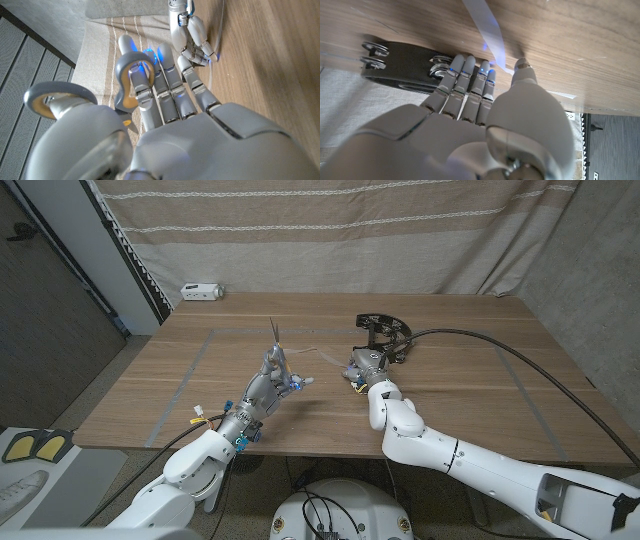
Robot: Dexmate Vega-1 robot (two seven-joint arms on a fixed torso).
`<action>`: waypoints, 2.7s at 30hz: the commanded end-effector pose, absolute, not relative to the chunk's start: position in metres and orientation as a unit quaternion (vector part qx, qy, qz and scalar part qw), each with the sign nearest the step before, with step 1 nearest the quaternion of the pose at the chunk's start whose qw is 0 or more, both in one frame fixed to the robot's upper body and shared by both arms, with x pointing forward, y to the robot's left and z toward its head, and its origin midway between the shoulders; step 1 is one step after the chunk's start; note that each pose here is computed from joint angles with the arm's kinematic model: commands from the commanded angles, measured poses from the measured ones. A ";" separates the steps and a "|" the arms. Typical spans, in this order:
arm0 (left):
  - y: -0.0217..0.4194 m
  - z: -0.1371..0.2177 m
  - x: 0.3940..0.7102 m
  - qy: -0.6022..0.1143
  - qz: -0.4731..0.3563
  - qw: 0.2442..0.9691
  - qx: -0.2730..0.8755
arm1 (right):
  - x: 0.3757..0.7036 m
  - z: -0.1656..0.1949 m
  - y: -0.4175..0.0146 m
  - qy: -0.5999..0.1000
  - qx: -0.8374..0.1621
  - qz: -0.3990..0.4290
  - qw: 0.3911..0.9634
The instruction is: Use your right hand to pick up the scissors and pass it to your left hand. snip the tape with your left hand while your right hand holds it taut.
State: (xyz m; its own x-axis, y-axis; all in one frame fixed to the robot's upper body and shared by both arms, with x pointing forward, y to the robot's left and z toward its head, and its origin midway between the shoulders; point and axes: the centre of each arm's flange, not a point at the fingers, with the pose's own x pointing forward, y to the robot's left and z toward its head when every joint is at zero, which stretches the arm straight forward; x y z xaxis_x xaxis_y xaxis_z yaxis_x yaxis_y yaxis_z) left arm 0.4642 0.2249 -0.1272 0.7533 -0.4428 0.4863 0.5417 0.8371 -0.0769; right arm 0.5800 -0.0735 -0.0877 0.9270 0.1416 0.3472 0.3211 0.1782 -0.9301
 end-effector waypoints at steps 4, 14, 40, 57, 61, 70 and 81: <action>0.227 -0.128 0.465 -0.233 -0.264 0.930 -0.110 | 0.581 -0.097 -0.066 -0.202 -0.643 -0.067 0.735; 0.229 -0.128 0.465 -0.234 -0.262 0.929 -0.113 | 0.582 -0.101 -0.062 -0.209 -0.652 -0.086 0.724; 0.231 -0.131 0.467 -0.235 -0.264 0.928 -0.116 | 0.577 -0.095 -0.067 -0.218 -0.603 -0.084 0.763; 0.229 -0.131 0.468 -0.234 -0.267 0.928 -0.115 | 0.562 -0.073 -0.071 -0.250 -0.544 -0.076 0.798; 0.229 -0.131 0.468 -0.234 -0.265 0.928 -0.114 | 0.557 -0.068 -0.072 -0.261 -0.540 -0.081 0.796; 0.228 -0.131 0.469 -0.232 -0.267 0.928 -0.114 | 0.545 -0.059 -0.072 -0.300 -0.555 -0.113 0.768; 0.225 -0.129 0.472 -0.229 -0.275 0.927 -0.113 | 0.534 -0.047 -0.076 -0.324 -0.547 -0.137 0.760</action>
